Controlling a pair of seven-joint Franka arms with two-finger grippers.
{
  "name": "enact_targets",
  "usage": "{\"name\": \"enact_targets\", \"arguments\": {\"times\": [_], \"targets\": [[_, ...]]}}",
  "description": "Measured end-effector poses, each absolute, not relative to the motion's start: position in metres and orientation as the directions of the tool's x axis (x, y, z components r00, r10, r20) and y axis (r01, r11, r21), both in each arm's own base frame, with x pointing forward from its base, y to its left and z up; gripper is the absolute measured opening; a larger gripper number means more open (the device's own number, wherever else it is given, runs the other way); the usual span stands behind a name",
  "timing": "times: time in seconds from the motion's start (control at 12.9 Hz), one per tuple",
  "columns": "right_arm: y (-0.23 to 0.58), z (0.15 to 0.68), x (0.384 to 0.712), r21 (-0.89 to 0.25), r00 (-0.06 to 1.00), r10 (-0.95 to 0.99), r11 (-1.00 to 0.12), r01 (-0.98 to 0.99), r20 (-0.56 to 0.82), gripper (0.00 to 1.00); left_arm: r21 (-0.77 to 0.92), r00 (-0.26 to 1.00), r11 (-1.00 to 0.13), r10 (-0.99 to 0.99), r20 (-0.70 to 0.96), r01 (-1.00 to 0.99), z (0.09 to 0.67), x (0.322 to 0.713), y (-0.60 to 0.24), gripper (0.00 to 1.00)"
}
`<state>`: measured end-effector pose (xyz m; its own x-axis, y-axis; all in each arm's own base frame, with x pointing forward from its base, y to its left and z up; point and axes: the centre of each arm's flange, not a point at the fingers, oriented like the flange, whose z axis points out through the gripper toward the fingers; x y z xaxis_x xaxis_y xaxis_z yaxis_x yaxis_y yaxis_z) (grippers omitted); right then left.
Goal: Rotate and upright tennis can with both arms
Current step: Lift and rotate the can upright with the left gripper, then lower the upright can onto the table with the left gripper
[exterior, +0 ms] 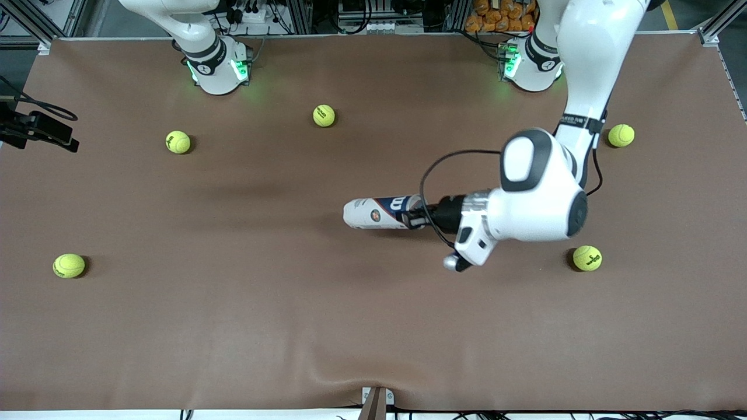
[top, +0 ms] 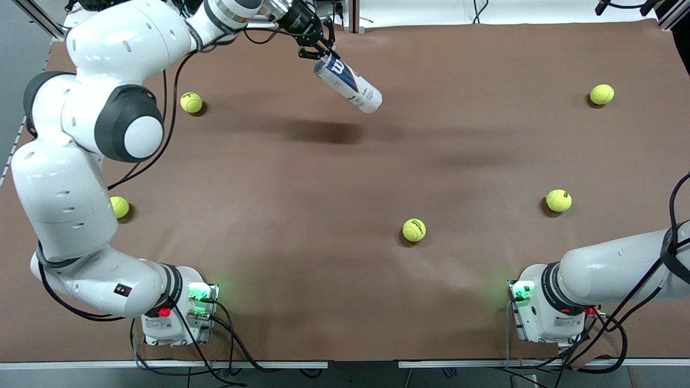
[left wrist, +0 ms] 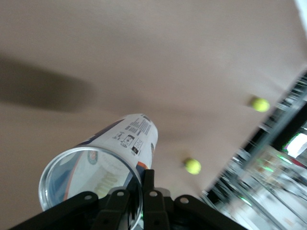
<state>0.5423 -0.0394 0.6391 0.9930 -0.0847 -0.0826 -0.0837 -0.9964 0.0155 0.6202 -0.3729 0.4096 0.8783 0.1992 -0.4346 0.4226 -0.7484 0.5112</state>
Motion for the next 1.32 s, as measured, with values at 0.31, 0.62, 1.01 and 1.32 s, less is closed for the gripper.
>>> {"name": "enact_targets", "arguments": {"times": [0.31, 0.62, 1.01, 1.32], "targets": [[-0.041, 0.64, 0.542, 0.017, 0.993, -0.088, -0.996, -0.087, -0.082, 1.0, 0.339, 0.913, -0.863, 0.278, -0.299, 0.374, 0.429, 0.585, -0.434, 0.05], [-0.04, 0.64, 0.542, 0.018, 0.993, -0.086, -0.996, -0.084, -0.082, 1.0, 0.191, 0.958, -0.942, 0.255, -0.129, 0.277, 0.419, 0.536, -0.501, 0.05], [-0.038, 0.64, 0.542, 0.018, 0.993, -0.081, -0.997, -0.08, -0.083, 1.0, 0.068, 0.979, -0.977, 0.202, -0.028, 0.203, 0.377, 0.502, -0.545, 0.05], [-0.036, 0.64, 0.542, 0.018, 0.993, -0.079, -0.997, -0.078, -0.083, 1.0, 0.047, 0.984, -0.983, 0.176, -0.017, 0.176, 0.363, 0.493, -0.557, 0.05]]}}
